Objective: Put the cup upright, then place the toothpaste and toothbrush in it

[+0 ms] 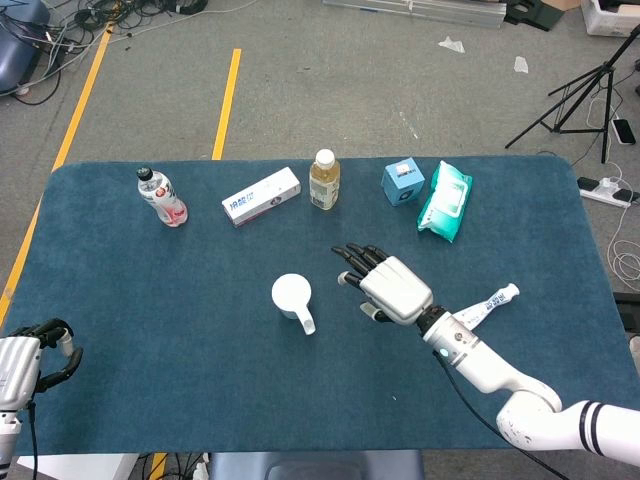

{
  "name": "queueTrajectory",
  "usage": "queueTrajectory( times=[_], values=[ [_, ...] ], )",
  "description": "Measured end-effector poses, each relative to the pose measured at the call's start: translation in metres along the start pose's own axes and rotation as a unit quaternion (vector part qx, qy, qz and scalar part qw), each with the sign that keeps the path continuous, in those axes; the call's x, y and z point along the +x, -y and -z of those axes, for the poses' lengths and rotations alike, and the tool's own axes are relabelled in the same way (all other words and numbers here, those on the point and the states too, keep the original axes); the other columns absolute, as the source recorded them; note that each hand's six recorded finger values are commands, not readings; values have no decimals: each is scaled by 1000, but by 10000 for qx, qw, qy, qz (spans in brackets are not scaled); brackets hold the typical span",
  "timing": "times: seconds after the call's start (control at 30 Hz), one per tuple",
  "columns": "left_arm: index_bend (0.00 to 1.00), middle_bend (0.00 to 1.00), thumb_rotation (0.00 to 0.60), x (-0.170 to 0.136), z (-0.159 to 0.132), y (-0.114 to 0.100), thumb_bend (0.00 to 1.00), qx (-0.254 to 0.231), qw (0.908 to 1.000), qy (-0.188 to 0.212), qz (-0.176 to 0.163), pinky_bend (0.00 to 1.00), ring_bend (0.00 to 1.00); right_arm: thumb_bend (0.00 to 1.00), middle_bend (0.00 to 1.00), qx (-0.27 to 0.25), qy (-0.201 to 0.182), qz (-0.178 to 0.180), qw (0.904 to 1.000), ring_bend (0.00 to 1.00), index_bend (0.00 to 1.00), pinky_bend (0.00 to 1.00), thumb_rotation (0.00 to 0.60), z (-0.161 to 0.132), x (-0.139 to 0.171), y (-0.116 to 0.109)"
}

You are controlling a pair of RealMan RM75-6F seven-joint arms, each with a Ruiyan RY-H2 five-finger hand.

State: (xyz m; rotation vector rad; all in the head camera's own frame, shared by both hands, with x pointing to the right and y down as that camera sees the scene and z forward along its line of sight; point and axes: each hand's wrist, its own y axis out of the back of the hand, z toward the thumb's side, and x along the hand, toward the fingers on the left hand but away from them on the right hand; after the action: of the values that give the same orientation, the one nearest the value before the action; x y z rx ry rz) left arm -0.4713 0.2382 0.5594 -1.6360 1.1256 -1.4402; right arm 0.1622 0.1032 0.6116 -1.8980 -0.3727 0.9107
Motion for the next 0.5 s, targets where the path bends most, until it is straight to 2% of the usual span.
queueTrajectory(
  times=[0.2, 0.5],
  values=[
    [570, 474, 600, 0, 3, -3, 356, -74, 10000, -34, 0, 520, 542, 98, 0, 131, -102, -87, 9998, 0, 335, 166, 600, -9, -25, 9],
    [570, 474, 600, 2, 8, -3, 356, -112, 9999, -95, 57, 520, 542, 91, 0, 200, -142, -380, 9990, 0, 335, 159, 600, -18, -54, 17]
  ],
)
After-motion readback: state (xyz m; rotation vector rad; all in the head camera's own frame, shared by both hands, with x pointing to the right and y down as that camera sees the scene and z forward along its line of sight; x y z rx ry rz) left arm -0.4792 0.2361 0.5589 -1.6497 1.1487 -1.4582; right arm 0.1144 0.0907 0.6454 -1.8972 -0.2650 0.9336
